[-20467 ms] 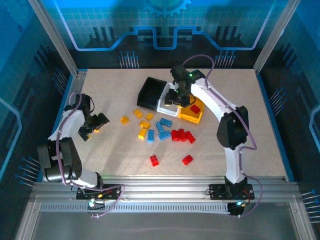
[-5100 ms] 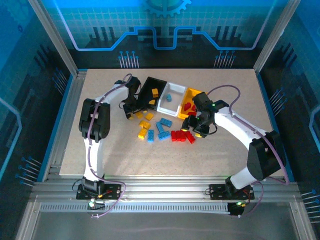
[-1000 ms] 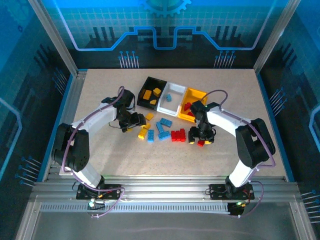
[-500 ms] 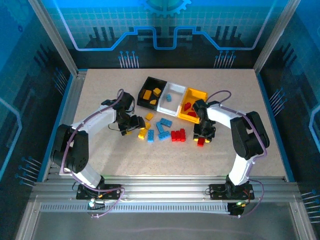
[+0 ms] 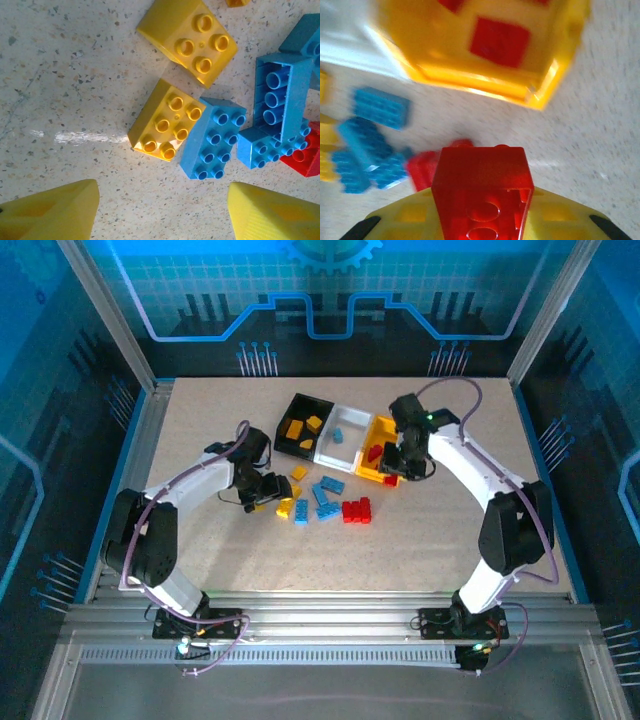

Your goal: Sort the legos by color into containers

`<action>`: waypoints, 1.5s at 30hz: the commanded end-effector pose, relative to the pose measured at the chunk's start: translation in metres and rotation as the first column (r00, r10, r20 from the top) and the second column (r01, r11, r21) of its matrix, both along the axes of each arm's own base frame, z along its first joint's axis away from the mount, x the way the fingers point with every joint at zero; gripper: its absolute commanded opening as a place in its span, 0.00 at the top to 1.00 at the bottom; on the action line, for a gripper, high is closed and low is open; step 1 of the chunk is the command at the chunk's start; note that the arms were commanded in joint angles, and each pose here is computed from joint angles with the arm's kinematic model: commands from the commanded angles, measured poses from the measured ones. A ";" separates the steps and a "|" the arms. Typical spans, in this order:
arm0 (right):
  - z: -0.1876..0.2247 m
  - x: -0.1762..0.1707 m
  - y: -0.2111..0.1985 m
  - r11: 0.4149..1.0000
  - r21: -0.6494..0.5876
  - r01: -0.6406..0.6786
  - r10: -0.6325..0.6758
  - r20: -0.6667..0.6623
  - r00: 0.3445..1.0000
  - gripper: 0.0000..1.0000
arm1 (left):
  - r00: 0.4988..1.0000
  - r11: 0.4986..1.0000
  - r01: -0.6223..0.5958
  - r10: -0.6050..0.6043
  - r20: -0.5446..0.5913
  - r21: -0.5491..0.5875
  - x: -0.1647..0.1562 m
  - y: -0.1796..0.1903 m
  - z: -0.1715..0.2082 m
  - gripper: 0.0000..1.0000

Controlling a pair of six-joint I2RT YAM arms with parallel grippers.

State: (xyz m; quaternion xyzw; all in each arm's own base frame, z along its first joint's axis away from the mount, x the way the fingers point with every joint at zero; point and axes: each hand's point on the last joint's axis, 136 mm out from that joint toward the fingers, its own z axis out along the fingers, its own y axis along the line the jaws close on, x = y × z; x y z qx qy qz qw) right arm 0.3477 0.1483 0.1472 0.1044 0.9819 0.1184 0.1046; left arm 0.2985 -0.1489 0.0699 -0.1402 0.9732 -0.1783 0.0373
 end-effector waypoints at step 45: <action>-0.062 -0.065 0.008 0.991 -0.076 -0.107 0.090 -0.201 0.975 0.41 | 0.963 0.942 0.261 -0.240 -0.122 0.210 0.003 0.003 -0.058 0.38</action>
